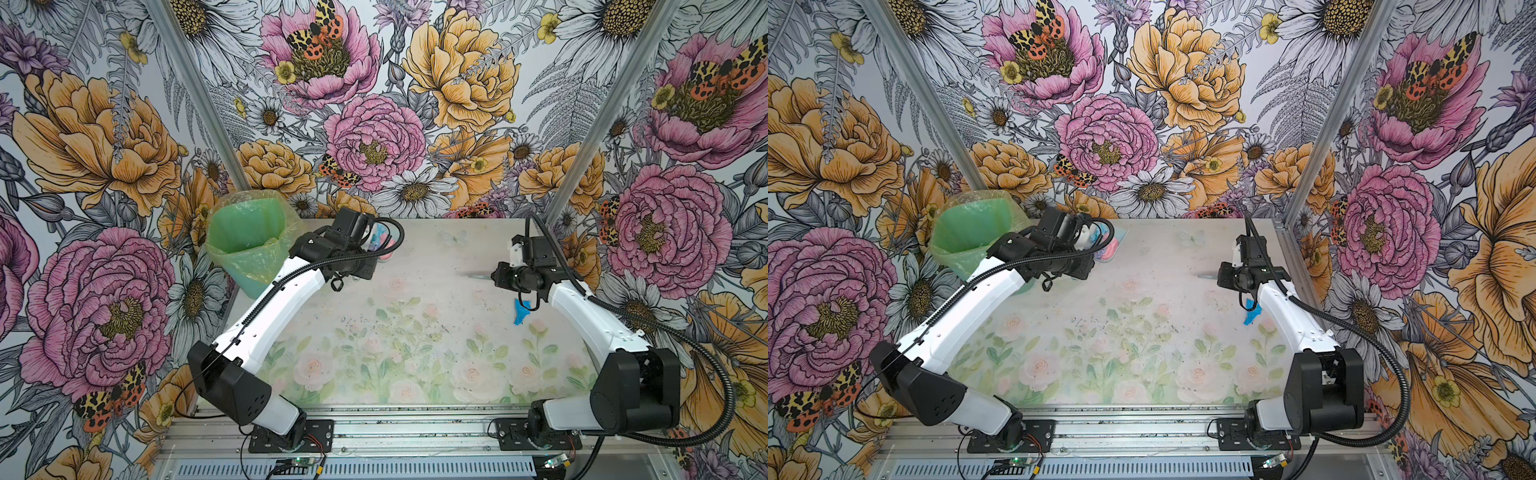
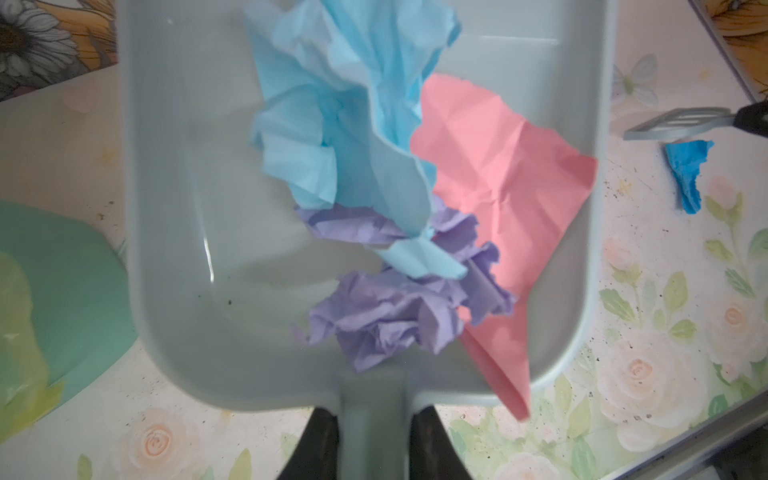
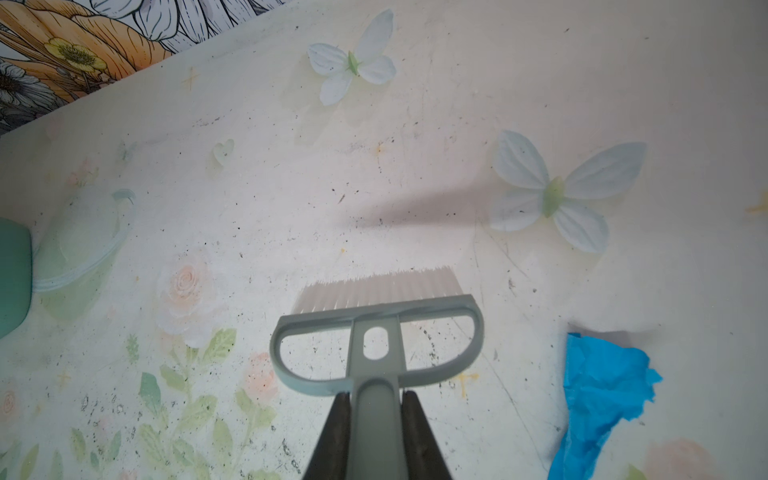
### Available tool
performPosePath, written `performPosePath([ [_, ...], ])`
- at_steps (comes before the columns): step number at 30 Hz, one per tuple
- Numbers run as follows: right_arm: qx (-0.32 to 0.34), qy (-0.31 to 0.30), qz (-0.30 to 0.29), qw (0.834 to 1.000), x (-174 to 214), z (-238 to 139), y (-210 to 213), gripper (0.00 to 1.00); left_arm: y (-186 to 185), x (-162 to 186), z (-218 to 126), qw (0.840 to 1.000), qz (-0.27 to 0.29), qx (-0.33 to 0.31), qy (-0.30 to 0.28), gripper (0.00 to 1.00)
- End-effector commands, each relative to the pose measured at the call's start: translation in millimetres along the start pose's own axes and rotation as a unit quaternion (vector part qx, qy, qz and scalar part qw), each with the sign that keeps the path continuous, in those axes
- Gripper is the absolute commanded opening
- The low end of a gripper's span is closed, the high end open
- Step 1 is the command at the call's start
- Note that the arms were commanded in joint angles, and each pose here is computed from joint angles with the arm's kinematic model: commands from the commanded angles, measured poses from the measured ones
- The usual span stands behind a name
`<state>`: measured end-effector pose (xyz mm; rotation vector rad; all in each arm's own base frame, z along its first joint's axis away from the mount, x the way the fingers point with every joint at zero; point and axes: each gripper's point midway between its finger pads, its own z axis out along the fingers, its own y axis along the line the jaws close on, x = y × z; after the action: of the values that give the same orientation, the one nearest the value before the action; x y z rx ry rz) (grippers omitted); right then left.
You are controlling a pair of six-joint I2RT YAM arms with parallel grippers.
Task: Sweep away the paper scraps from the table
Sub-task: 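Lift the dustpan toward the green bin while the right gripper draws back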
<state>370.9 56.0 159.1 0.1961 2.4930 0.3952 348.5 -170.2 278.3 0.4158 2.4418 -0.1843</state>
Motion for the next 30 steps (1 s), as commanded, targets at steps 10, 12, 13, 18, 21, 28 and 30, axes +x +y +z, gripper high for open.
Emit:
performPosePath([
  [10, -0.013, -0.005, 0.008, 1.0, 1.7, 2.7, 1.5, 0.0, 101.0, -35.9, -51.7, 0.989, -0.109, -0.07, -0.072, 0.0],
  [12, -0.013, -0.005, 0.007, 1.0, 2.6, 3.0, 1.6, 0.0, 115.3, -42.2, -56.3, 0.986, -0.128, -0.068, -0.082, 0.0],
  [13, -0.014, -0.004, 0.008, 1.0, 3.1, 3.0, 1.4, 0.0, 121.4, -44.8, -57.9, 0.985, -0.135, -0.066, -0.086, 0.0],
  [18, -0.018, -0.003, 0.009, 1.0, 6.0, 4.6, 1.8, 0.0, 158.8, -54.1, -54.9, 0.976, -0.194, -0.034, -0.094, 0.0],
  [21, -0.02, -0.001, 0.008, 1.0, 7.9, 5.0, 2.1, 0.0, 176.9, -55.9, -49.5, 0.971, -0.22, -0.025, -0.094, 0.0],
  [28, -0.023, 0.001, 0.008, 1.0, 8.8, 5.7, 2.9, 0.0, 195.0, -63.2, -37.5, 0.959, -0.266, 0.022, -0.094, 0.0],
  [30, -0.024, 0.001, 0.009, 1.0, 9.2, 6.1, 3.2, 0.0, 200.0, -65.4, -36.4, 0.952, -0.287, 0.043, -0.096, 0.0],
])
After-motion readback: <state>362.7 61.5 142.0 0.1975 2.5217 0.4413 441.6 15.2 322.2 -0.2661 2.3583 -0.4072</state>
